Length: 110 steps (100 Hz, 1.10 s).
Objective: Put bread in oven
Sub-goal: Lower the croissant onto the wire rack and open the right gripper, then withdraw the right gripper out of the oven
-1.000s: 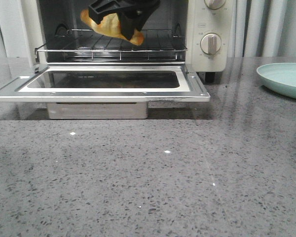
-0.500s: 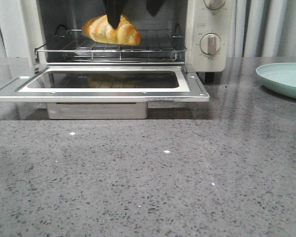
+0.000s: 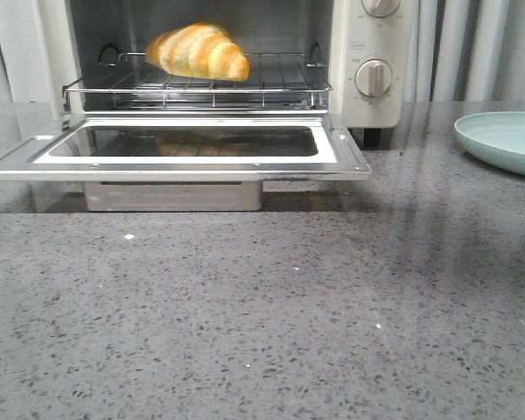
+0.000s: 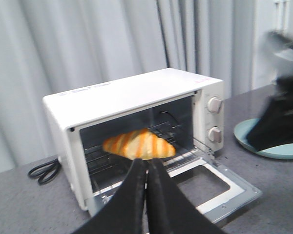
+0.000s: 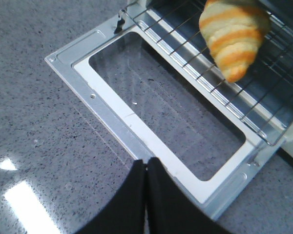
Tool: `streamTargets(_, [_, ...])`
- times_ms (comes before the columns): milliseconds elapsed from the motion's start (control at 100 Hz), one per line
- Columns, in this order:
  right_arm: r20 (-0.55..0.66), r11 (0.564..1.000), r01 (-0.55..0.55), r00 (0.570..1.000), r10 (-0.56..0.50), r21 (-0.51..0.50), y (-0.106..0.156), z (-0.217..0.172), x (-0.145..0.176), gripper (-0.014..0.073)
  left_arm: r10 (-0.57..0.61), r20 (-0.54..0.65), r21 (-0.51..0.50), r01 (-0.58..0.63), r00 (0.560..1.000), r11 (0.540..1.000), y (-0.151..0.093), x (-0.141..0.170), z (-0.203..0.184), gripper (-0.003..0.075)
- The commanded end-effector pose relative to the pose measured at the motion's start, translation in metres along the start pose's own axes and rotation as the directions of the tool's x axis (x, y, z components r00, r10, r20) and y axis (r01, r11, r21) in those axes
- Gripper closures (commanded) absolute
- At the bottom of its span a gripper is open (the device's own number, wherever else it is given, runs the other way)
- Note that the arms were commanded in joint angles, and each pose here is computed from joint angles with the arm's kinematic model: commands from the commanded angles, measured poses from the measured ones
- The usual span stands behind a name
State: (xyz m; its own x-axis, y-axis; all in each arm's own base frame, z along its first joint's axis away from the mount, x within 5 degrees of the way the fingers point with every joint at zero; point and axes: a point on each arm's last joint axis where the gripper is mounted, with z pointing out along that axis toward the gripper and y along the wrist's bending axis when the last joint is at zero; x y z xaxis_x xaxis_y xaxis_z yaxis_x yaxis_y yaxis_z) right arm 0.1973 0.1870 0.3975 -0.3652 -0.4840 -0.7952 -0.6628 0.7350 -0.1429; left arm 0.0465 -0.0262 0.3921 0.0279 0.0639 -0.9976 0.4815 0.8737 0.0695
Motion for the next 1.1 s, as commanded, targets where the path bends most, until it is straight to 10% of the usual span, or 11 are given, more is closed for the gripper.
streamTargets(0, [0.203,1.000,-0.007,0.979,0.002,0.023,-0.006,-0.042,0.009,0.0643,-0.027,0.101,-0.033,0.031,0.995,0.999,0.003,-0.003,-0.005,0.0742])
streamTargets(480, [0.447,0.967,-0.079,0.893,-0.040,0.244,-0.027,-0.142,0.144,0.0643,-0.040,0.076,-0.027,0.043,0.996,0.999,-0.001,0.041,0.006,0.0741])
streamTargets(1090, [0.410,0.965,-0.073,0.911,-0.038,0.251,-0.026,-0.133,0.156,0.0643,-0.074,0.072,-0.015,0.075,0.995,0.997,-0.001,0.042,0.006,0.0741])
